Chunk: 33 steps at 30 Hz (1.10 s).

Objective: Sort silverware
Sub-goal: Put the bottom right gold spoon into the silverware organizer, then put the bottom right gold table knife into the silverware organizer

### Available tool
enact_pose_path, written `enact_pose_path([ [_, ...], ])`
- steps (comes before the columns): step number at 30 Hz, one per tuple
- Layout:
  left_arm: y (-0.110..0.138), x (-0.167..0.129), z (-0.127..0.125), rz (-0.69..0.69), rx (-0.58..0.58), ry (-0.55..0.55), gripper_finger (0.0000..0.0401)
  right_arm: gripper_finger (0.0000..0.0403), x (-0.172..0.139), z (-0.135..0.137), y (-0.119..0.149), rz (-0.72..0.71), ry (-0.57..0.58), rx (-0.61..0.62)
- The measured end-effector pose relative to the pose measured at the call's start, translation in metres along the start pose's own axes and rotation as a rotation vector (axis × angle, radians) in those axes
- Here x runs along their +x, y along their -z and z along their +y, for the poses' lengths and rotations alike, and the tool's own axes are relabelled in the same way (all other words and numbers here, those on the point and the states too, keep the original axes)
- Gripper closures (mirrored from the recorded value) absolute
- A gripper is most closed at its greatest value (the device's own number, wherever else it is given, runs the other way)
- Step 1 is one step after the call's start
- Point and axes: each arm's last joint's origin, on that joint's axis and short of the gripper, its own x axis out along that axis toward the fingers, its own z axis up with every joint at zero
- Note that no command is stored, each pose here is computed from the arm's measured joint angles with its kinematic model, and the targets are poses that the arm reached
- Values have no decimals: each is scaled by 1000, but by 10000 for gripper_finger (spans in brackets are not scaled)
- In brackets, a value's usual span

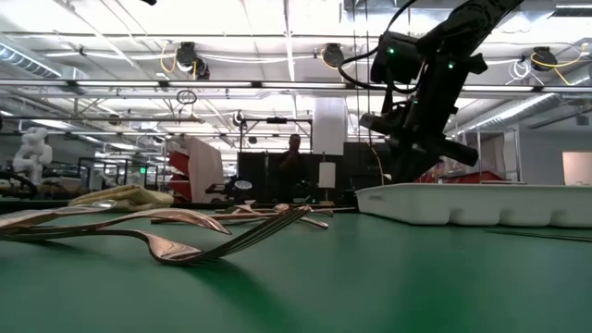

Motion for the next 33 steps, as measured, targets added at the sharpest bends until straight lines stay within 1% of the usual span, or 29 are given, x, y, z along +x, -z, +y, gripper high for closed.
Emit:
enact_pose_path([
  [6, 0, 0, 0, -4, -2, 1, 286, 292, 0, 1, 0, -2, -3, -35],
  [10, -1, 0, 0, -6, -3, 1, 286, 255, -10, 8, -6, -19, -44, -119],
  [14, 0, 0, 0, -5, -3, 0, 286, 232, -43, 25, -22, -50, -166, -232],
  [16, 0, 0, 0, -4, -2, -1, 286, 225, -66, 32, -26, 0, -230, -282],
  [18, 0, 0, 0, 2, 1, -1, 286, 222, -89, 37, -21, 82, -276, -326],
  [20, 1, 0, 0, 9, 4, -1, 286, 220, -105, 36, -4, 187, -256, -364],
  [23, 2, 0, 1, 24, -1, -6, 286, 220, -115, 24, 32, 318, -97, -364],
  [25, 3, 0, 1, 25, -10, -6, 286, 220, -117, 16, 58, 372, 0, -341],
  [26, 3, 0, 1, 25, -10, -6, 286, 220, -118, 13, 71, 388, 28, -328],
  [28, 3, 0, 1, 26, -7, -5, 286, 220, -118, 8, 95, 413, 55, -285],
  [33, 2, 0, 1, 25, -4, -5, 286, 202, -112, -1, 146, 450, 34, -179],
])
